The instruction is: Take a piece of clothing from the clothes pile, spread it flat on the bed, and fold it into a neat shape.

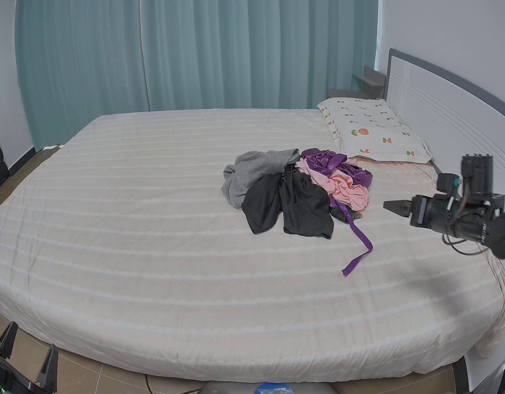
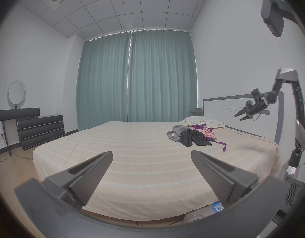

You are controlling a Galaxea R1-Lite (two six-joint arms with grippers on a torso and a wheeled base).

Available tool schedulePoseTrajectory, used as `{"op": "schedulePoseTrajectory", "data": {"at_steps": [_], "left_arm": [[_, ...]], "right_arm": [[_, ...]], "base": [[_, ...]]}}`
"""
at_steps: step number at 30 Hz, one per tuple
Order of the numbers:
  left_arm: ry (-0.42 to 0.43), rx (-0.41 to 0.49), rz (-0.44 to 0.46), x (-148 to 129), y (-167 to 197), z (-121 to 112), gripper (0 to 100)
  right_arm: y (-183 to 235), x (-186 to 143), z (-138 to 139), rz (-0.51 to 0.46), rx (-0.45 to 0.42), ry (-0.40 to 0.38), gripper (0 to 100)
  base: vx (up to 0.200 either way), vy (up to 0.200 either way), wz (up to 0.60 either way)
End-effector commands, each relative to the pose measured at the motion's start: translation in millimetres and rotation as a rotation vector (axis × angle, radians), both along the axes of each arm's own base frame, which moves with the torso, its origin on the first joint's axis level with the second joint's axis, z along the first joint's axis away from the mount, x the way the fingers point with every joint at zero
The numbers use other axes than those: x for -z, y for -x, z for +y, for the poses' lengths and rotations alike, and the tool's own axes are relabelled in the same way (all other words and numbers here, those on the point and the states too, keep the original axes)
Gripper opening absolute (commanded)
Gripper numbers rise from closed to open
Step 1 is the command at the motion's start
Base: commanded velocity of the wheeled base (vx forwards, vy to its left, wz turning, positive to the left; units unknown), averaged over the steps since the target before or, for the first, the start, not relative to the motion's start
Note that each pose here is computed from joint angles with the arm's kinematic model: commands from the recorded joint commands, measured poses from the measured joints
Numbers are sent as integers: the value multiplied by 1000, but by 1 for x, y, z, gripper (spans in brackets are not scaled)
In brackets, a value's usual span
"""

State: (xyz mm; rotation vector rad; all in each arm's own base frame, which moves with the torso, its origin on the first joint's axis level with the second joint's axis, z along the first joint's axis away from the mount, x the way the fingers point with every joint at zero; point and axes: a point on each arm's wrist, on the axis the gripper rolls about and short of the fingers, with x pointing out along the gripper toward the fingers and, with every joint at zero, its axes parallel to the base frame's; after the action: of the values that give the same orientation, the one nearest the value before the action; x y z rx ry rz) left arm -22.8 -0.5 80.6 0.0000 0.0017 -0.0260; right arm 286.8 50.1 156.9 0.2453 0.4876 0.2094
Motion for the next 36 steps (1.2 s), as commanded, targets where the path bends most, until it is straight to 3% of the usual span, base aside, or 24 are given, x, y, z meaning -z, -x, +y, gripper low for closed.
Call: {"op": "schedulePoseTrajectory", "data": {"at_steps": [1,20,31,36], "left_arm": [[0,0,4,5,0,0,100],[0,0,4,5,0,0,100],[0,0,6,5,0,0,100],[0,0,4,5,0,0,100]], "right_arm": [[-183,153,70,219,84,-142,100],[-218,182,79,272,220,-211,100],[-225,184,84,255,235,-249,100],[-232,201,91,248,230,-251,100]], "base": [[0,0,0],[0,0,0],[0,0,0],[0,0,0]]}}
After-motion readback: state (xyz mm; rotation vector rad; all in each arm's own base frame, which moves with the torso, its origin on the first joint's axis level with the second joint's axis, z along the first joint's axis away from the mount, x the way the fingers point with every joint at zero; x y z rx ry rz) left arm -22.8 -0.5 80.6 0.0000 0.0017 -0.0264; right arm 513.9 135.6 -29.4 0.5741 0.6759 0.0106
